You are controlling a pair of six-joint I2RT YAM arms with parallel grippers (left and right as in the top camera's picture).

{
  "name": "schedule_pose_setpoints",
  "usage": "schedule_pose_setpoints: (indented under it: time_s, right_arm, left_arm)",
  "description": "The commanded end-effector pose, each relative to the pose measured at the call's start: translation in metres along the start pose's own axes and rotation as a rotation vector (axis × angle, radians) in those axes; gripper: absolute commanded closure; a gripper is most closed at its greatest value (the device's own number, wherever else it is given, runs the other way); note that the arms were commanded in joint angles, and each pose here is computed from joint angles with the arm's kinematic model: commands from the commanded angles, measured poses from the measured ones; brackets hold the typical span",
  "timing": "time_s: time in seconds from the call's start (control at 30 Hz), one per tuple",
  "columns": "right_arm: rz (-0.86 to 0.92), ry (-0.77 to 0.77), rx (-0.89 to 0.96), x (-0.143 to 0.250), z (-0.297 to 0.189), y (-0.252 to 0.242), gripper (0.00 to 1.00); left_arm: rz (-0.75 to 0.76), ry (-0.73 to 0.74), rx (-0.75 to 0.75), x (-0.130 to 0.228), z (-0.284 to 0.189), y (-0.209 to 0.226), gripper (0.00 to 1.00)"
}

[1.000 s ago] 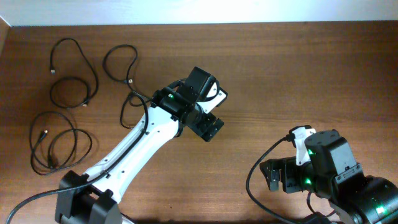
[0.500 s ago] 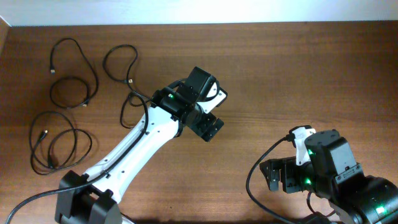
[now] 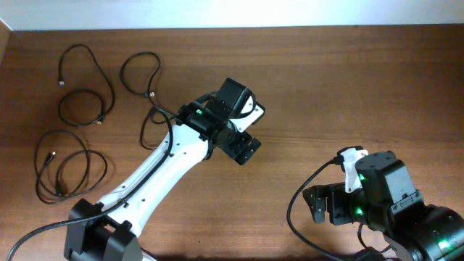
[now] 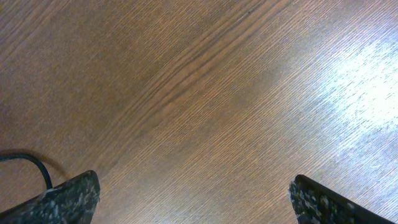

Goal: Untangle cables

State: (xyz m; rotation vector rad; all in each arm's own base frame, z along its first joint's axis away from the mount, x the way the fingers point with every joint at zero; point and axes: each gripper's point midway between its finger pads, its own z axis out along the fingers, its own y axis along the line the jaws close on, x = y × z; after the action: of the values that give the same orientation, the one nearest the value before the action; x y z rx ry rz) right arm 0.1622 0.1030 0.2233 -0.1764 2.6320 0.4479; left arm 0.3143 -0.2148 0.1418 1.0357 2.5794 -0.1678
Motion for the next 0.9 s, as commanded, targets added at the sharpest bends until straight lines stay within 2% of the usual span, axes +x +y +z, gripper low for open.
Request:
schedule_pose_setpoints:
  time_s: [0.0,0.23,0.7,0.87]
  right_arm:
    - [-0.003,-0.009,0.011,-0.001,-0.001,-0.002,0.04]
    - [-0.003,-0.009,0.011,-0.001,-0.001,-0.002,0.04]
    - [-0.003,-0.009,0.011,-0.001,-0.001,-0.002,0.04]
    - [-0.003,-0.009,0.011,-0.001,-0.001,-0.002,0.04]
  left_arm:
    - [-0.003,-0.022,0.011,-0.002,-0.007,-0.003,0.01]
    - [-0.002,-0.047,0.007,-0.005,-0.016,-0.003,0.01]
    - [0.025,-0.368,-0.044,-0.016,-0.133,-0.010,0.01]
    - [0.026,-0.392,-0.048,0.007,-0.163,-0.015,0.01]
